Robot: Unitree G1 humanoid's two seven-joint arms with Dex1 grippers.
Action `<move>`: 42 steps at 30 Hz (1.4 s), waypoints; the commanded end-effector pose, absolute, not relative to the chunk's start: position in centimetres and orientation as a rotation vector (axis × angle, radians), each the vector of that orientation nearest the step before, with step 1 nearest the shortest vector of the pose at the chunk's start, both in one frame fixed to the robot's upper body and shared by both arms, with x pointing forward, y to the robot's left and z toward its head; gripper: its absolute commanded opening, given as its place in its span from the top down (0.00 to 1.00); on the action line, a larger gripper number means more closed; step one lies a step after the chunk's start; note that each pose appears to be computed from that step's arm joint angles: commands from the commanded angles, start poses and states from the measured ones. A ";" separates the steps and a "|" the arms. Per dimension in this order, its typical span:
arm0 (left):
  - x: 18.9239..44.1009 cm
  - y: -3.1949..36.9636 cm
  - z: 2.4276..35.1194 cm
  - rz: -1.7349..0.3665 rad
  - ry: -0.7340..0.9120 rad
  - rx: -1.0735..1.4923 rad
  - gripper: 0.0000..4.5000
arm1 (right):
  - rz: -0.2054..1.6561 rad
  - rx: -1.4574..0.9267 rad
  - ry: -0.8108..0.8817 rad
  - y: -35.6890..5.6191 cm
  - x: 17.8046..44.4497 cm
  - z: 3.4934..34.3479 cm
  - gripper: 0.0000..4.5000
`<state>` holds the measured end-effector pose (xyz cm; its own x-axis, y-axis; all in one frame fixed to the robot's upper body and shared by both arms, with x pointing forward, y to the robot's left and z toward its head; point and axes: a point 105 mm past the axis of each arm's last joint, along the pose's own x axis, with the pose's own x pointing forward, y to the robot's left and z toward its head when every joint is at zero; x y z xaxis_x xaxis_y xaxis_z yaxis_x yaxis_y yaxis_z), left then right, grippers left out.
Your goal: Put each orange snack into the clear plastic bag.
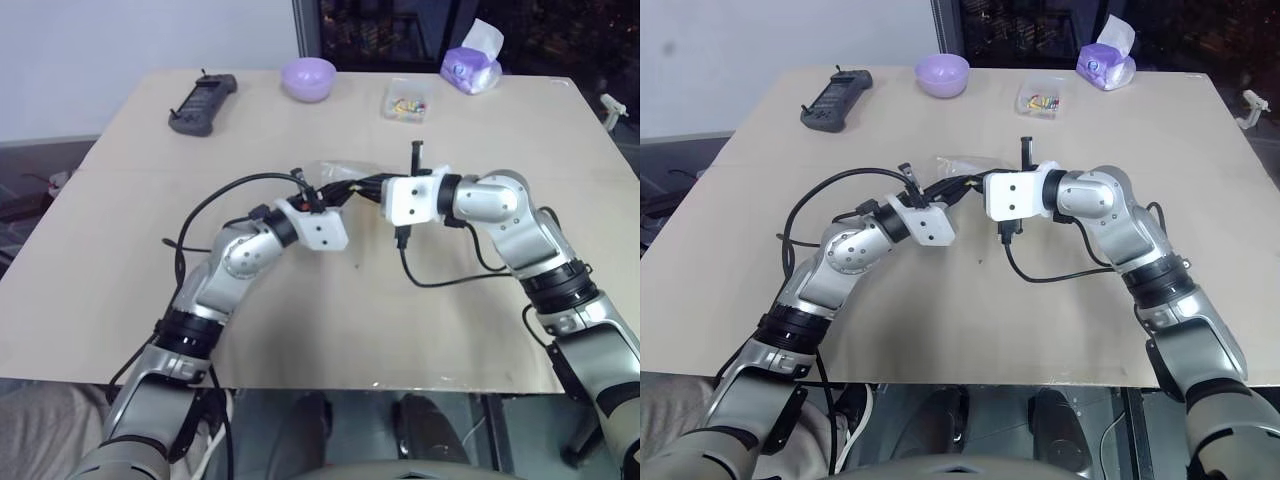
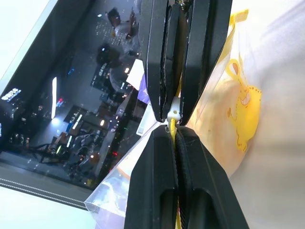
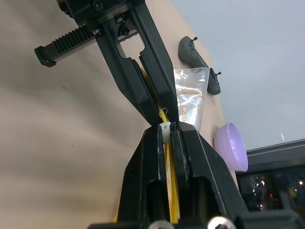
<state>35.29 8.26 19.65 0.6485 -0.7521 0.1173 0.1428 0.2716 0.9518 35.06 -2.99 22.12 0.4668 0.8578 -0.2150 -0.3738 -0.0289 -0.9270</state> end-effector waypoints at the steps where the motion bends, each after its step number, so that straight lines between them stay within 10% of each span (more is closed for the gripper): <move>1: 36.8 9.9 20.9 -0.535 -0.620 1.198 1.00 | 1.012 -1.239 -0.570 -3.1 34.7 24.0 0.97; 42: 39.8 13.7 23.6 -0.220 -0.597 1.240 1.00 | 0.518 -1.219 0.042 -15.6 40.7 21.9 0.97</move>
<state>39.35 11.22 21.40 0.8037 -0.5499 0.2273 -0.0781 0.2813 0.9564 39.80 -11.07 21.16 0.8021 0.5094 -0.3117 -0.4464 0.1648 -0.8795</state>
